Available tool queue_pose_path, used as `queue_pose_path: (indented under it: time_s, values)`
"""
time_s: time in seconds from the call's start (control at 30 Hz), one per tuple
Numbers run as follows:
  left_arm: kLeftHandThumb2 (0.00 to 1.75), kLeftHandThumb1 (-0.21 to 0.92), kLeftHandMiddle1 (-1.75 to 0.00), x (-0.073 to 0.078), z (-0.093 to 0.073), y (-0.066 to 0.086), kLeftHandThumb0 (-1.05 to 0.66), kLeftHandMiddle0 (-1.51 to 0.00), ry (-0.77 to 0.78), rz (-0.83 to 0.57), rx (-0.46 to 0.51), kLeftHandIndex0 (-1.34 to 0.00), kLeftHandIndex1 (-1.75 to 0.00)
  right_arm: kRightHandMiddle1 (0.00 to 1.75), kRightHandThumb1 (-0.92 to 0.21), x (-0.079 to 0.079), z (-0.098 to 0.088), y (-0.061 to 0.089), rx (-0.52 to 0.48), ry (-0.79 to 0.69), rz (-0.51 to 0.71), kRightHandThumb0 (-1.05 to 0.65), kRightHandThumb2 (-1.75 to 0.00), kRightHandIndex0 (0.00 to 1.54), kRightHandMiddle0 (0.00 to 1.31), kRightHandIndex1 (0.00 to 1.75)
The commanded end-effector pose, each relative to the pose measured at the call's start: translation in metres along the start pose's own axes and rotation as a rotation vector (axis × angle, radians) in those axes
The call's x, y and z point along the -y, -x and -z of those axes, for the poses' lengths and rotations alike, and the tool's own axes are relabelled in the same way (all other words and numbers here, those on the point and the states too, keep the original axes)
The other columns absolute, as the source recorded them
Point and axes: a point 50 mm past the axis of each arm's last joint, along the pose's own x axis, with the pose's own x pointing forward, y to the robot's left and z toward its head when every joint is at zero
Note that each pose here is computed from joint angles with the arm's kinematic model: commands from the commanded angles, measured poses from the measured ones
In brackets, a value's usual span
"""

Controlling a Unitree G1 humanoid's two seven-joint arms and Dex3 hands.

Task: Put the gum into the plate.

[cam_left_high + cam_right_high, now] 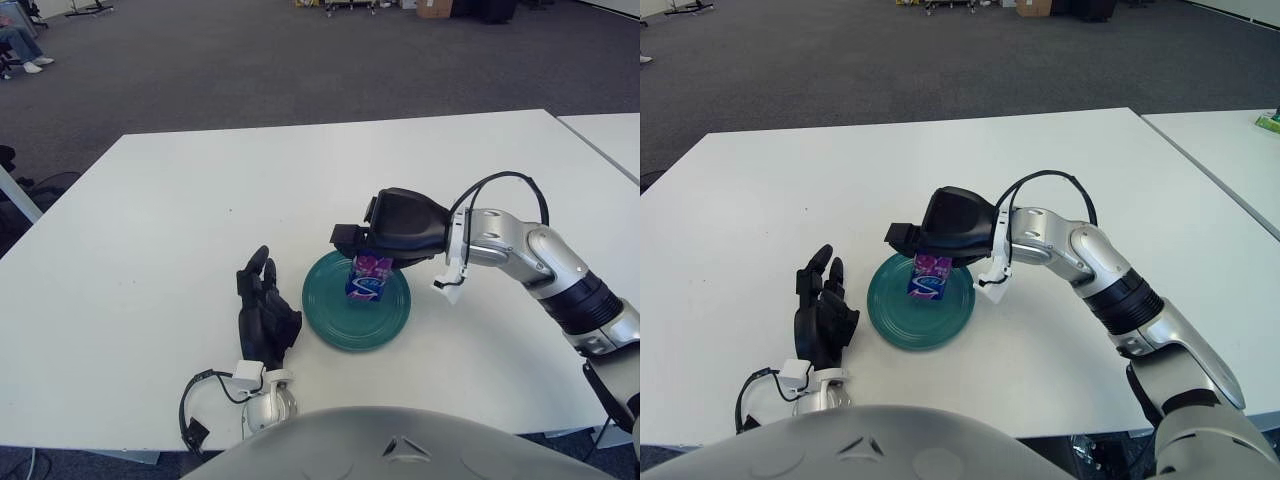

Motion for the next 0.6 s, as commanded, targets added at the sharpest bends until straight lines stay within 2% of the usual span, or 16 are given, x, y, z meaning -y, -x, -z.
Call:
queue_pose_path:
  time_s: [0.0, 0.03, 0.07, 0.1, 0.17, 0.3, 0.47, 0.57]
  values:
    - [1.01, 0.92, 0.0, 0.0275, 0.0059, -0.0163, -0.9, -0.3, 0.094, -0.02, -0.023, 0.0, -0.68, 1.57, -0.86, -0.0017, 0.0051, -0.0012, -0.034, 0.027, -0.062, -0.44, -0.63, 0.39, 0.19, 1.17]
    - [1.01, 0.92, 0.0, 0.0285, 0.0051, -0.0156, -0.9, -0.3, 0.095, -0.018, -0.019, 0.0, -0.67, 1.28, -0.88, -0.0026, 0.0054, -0.0013, -0.037, 0.036, -0.084, -0.54, -0.64, 0.34, 0.12, 0.89]
    - [1.01, 0.92, 0.0, 0.0295, 0.004, -0.0148, -0.9, -0.3, 0.097, -0.016, -0.014, 0.0, -0.67, 1.15, -0.89, -0.0035, 0.0057, -0.0014, -0.04, 0.047, -0.111, -0.58, -0.66, 0.32, 0.1, 0.76]
    - [1.01, 0.92, 0.0, 0.03, 0.0034, -0.0144, -0.91, -0.3, 0.098, -0.015, -0.011, 0.0, -0.66, 0.93, -0.9, -0.004, 0.0058, -0.0014, -0.042, 0.052, -0.127, -0.66, -0.7, 0.29, 0.06, 0.53]
    - [1.01, 0.92, 0.0, 0.0294, 0.004, -0.0147, -0.91, -0.29, 0.097, -0.013, -0.009, 0.0, -0.63, 0.58, -0.91, -0.0043, 0.0062, -0.0011, -0.041, 0.06, -0.159, -0.78, -0.8, 0.23, 0.03, 0.26]
    - [1.01, 0.92, 0.0, 0.025, 0.0043, -0.0173, -0.93, -0.26, 0.093, -0.016, -0.006, 0.0, -0.55, 0.22, -0.92, -0.0016, 0.0071, 0.0013, -0.034, 0.044, -0.186, -0.92, -0.93, 0.12, 0.0, 0.07]
    - [1.01, 0.92, 0.0, 0.023, 0.0061, -0.0196, -0.94, -0.24, 0.1, -0.023, -0.006, 0.0, -0.49, 0.05, -0.92, -0.0024, 0.0073, 0.0027, -0.029, -0.001, -0.179, -1.02, -0.99, 0.05, 0.0, 0.01]
    - [1.0, 0.92, 0.0, 0.0226, 0.0062, -0.0201, -0.95, -0.24, 0.109, -0.037, -0.006, 0.0, -0.47, 0.01, -0.92, -0.0033, 0.0067, 0.0026, -0.023, -0.022, -0.165, -1.04, -1.01, 0.02, 0.0, 0.0]
